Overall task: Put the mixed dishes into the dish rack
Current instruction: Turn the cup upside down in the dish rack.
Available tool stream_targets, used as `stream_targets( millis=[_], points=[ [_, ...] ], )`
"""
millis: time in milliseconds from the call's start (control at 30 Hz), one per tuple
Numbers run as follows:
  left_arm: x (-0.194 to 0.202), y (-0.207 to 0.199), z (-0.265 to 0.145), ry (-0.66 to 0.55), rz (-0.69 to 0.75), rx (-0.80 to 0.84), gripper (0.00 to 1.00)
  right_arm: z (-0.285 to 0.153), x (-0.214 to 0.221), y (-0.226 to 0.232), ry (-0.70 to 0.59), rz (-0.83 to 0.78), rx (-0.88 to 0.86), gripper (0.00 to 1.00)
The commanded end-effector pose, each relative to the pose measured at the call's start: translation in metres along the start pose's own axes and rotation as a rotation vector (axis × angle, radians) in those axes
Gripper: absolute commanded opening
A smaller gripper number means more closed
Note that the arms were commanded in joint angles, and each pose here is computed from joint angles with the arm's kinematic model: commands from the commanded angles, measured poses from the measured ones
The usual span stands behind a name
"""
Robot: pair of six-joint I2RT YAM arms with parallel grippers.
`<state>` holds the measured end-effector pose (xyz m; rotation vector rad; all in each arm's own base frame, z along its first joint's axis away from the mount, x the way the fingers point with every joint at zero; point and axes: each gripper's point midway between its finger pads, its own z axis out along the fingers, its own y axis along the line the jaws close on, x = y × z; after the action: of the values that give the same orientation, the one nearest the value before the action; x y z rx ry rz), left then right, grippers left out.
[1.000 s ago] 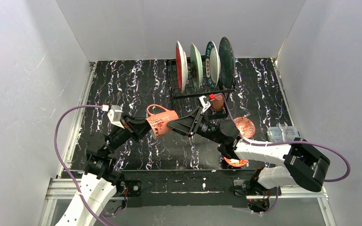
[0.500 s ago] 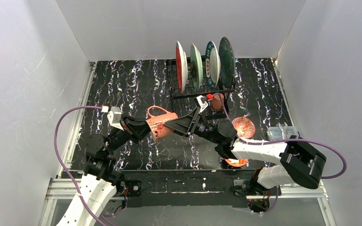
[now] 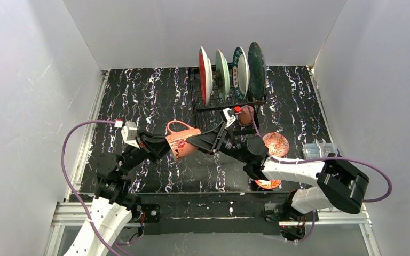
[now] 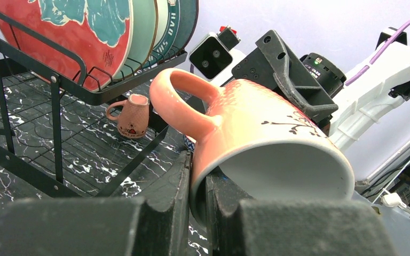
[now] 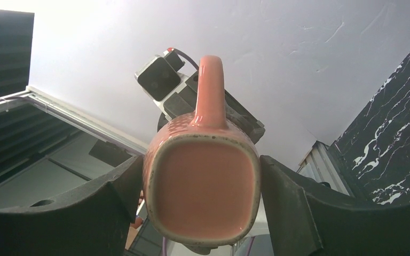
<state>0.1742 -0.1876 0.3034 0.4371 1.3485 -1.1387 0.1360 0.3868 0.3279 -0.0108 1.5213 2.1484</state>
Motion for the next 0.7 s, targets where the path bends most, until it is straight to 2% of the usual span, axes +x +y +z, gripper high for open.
stream_targets(
  millis=[0, 67, 100, 233, 400, 667],
  points=[
    [-0.013, -0.006, 0.002, -0.054, 0.035, 0.024, 0.00, 0.002, -0.006, 0.031, -0.025, -0.022, -0.118, 0.60],
    [-0.013, -0.004, 0.002, -0.054, 0.024, 0.016, 0.00, 0.001, -0.005, 0.032, -0.024, -0.025, -0.120, 0.53],
    [-0.014, -0.003, 0.003, -0.055, 0.019, 0.011, 0.03, 0.001, -0.005, 0.032, -0.025, -0.029, -0.119, 0.51],
    [-0.011, 0.002, 0.005, -0.051, -0.009, -0.009, 0.27, 0.001, -0.006, 0.029, -0.027, -0.054, -0.092, 0.45],
    [-0.008, 0.005, 0.005, -0.037, -0.026, -0.025, 0.46, -0.004, -0.013, 0.029, -0.063, -0.096, -0.054, 0.41],
    [0.008, 0.006, 0.005, 0.056, -0.089, -0.021, 0.58, -0.015, -0.031, 0.031, -0.120, -0.191, 0.022, 0.38]
  ],
)
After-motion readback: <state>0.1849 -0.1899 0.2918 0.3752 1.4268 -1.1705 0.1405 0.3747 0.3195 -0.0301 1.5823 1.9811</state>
